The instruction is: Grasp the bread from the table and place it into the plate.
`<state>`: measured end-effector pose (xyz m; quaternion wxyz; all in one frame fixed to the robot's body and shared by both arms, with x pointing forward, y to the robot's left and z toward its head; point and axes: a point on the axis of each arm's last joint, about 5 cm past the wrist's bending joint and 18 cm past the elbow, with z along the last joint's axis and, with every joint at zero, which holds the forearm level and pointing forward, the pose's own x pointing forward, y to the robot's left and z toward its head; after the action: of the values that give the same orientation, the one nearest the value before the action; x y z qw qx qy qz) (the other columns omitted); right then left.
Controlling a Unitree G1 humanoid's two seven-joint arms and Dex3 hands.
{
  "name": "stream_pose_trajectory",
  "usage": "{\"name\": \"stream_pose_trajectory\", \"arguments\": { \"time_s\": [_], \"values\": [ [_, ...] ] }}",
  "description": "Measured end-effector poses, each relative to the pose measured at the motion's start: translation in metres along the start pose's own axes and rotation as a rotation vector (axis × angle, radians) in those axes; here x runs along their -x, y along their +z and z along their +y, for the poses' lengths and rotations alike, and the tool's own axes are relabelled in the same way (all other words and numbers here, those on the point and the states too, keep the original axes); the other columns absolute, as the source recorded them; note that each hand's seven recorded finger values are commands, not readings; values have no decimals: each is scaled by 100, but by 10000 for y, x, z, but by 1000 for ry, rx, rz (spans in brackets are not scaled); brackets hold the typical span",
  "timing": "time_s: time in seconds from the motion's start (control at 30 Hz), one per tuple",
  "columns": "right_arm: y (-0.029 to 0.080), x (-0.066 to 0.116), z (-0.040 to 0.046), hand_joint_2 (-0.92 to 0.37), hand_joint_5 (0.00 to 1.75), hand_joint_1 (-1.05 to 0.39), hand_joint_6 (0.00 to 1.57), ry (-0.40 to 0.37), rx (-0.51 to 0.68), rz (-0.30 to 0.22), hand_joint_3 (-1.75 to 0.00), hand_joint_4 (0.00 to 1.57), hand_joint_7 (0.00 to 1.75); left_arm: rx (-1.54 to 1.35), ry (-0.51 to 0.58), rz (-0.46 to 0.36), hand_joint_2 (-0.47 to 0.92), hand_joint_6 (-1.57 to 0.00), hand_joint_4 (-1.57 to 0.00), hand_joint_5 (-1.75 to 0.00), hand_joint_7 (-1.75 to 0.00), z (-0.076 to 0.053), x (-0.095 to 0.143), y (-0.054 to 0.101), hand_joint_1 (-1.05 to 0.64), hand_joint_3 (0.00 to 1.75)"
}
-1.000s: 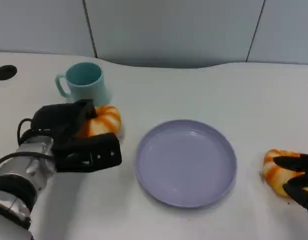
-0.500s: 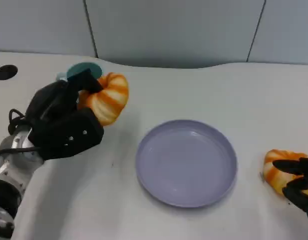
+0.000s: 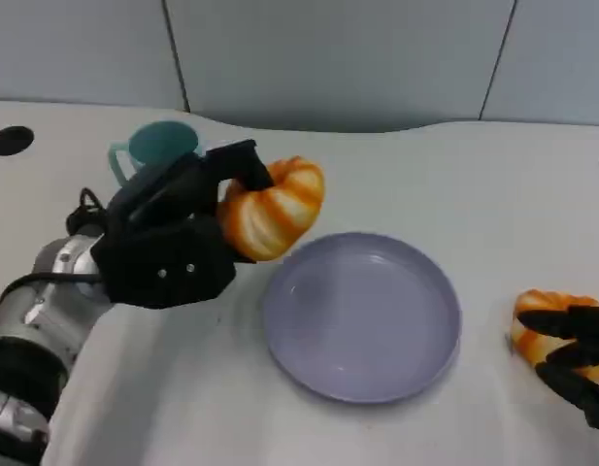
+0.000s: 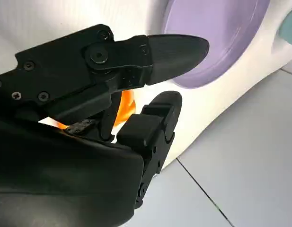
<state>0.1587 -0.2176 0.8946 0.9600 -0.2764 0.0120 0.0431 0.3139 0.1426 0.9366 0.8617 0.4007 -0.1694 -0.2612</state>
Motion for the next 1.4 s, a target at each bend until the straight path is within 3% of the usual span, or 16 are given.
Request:
{"name": "stream_pose_trajectory", "arguments": {
  "time_s": [0.23, 0.6, 0.73, 0.77, 0.8, 0.87, 1.03, 1.1, 1.17, 1.4],
  "values": [
    [9, -4, 9, -92, 61, -21, 83, 2, 1, -3, -32, 66, 0, -39, -110, -127, 86, -60, -82, -175, -175, -21, -211, 208, -9, 4],
    [29, -7, 52, -92, 57, -21, 82, 15, -1, -9, -33, 67, 0, -136, -277, -190, 85, -62, -83, -175, -175, -189, -375, 367, -9, 4],
    [45, -9, 72, -92, 56, -22, 82, 20, 5, -6, -34, 67, 0, -256, -335, -233, 85, -59, -80, -175, -175, -222, -399, 398, -15, 3],
    [55, -10, 76, -92, 57, -22, 82, 19, 5, -8, -34, 68, 0, -288, -344, -244, 85, -52, -71, -174, -172, -225, -399, 400, -21, 3],
    [60, -11, 77, -92, 57, -22, 82, 18, 5, -8, -34, 69, 0, -328, -354, -258, 85, -50, -66, -173, -164, -224, -404, 405, -25, 2],
    [64, -12, 82, -92, 57, -22, 82, 17, 3, -9, -34, 69, 0, -424, -386, -292, 84, -61, -66, -138, -120, -199, -417, 423, -35, 1],
    [66, -14, 86, -92, 57, -23, 82, 15, 7, 1, -34, 68, 0, -533, -433, -328, 87, -53, -43, -103, -79, -126, -427, 427, -55, 0],
    [68, -15, 86, -92, 57, -23, 81, 15, 10, 6, -35, 67, 0, -545, -454, -336, 91, -59, -41, -65, -37, -119, -424, 424, -64, 2],
    [76, -17, 86, -92, 57, -24, 82, 13, 9, 7, -34, 67, 0, -571, -485, -340, 92, -56, -38, -41, -11, -88, -437, 438, -70, 5],
    [76, -18, 87, -92, 57, -24, 82, 13, 7, 12, -34, 67, 0, -642, -551, -342, 92, -35, -14, -19, 0, 49, -483, 497, -83, 15]
  ]
}}
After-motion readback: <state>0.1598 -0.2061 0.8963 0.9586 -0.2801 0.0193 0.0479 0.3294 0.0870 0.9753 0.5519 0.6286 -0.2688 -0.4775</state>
